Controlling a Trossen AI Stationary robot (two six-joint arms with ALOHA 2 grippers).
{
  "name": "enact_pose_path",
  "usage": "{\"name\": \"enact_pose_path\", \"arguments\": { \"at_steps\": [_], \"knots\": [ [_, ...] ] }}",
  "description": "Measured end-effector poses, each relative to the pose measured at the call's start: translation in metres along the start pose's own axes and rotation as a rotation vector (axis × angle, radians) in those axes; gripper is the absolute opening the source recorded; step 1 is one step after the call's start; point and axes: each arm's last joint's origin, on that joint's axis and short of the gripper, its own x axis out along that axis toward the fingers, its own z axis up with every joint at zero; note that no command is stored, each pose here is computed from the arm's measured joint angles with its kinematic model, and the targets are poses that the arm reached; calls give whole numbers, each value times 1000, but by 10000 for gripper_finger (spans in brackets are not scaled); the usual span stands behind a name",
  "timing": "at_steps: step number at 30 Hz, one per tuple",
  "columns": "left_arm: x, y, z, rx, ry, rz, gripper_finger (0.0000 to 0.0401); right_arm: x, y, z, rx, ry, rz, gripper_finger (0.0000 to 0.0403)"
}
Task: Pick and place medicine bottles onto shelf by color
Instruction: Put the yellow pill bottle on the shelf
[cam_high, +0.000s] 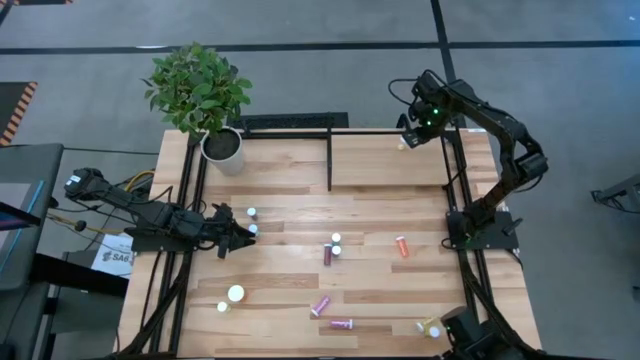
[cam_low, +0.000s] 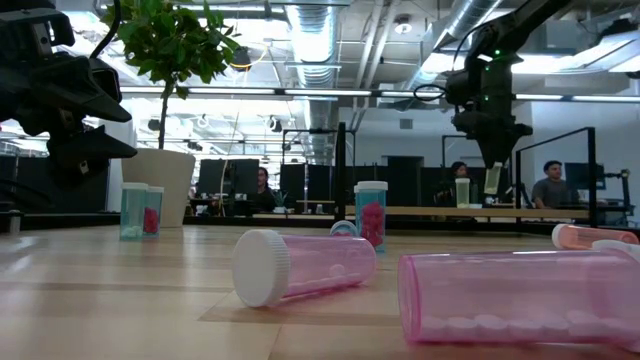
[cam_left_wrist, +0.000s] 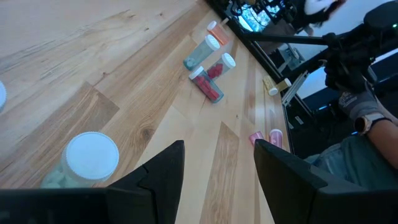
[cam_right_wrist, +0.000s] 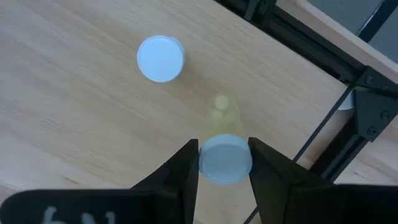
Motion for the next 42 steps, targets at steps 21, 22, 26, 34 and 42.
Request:
{"name": "enact_pose_path", "arguments": {
  "at_steps": [21,22,26,34,42],
  "knots": [
    [0,0,0,0,0,0,180,1,6,3,-197,23,-46,144],
    [0,0,0,0,0,0,180,2,6,7,-205,36,-45,144],
    [0,0,0,0,0,0,180,4,5,26,-219,120,-66,143],
    [0,0,0,0,-1,0,180,21,3,52,-260,192,-54,146],
    [0,0,0,0,0,0,180,28,0,56,-273,186,-50,148]
  ]
}}
